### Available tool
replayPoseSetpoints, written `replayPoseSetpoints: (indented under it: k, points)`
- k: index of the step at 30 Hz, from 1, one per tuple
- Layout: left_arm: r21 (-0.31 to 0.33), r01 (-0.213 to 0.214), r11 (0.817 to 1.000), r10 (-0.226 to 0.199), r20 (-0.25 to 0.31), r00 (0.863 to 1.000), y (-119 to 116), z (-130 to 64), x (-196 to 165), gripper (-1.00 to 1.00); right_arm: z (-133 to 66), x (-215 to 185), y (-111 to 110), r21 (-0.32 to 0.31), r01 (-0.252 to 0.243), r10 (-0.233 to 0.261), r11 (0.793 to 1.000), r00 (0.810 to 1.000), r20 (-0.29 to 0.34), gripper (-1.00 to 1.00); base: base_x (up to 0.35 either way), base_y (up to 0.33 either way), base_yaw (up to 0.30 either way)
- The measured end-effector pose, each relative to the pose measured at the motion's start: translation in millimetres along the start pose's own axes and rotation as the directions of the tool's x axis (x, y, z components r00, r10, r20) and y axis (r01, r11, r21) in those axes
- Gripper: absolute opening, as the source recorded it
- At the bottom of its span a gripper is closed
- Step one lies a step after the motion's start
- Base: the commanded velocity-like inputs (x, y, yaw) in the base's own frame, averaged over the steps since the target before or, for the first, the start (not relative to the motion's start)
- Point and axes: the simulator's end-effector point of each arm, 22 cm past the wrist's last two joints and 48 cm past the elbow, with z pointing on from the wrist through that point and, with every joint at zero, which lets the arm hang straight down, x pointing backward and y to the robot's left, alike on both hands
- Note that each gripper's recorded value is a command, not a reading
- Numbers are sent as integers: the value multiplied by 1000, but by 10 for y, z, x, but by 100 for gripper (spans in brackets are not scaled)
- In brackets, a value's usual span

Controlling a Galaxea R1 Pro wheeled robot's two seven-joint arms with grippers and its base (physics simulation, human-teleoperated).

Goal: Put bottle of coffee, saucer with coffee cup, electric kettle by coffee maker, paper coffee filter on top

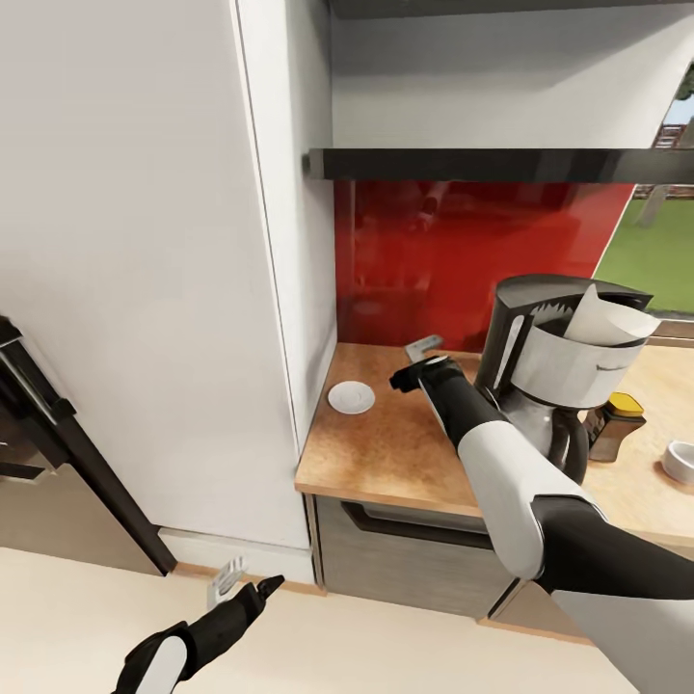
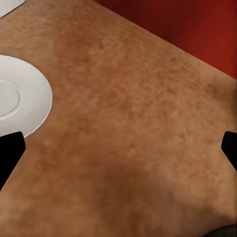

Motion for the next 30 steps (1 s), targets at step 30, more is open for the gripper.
replayPoseSetpoints:
  k: [30]
  points:
    - [-229, 22, 973, -31, -35, 999, 1408, -436, 572, 100, 44, 119, 209, -70, -69, 67, 995, 997, -23, 100, 175, 0, 0]
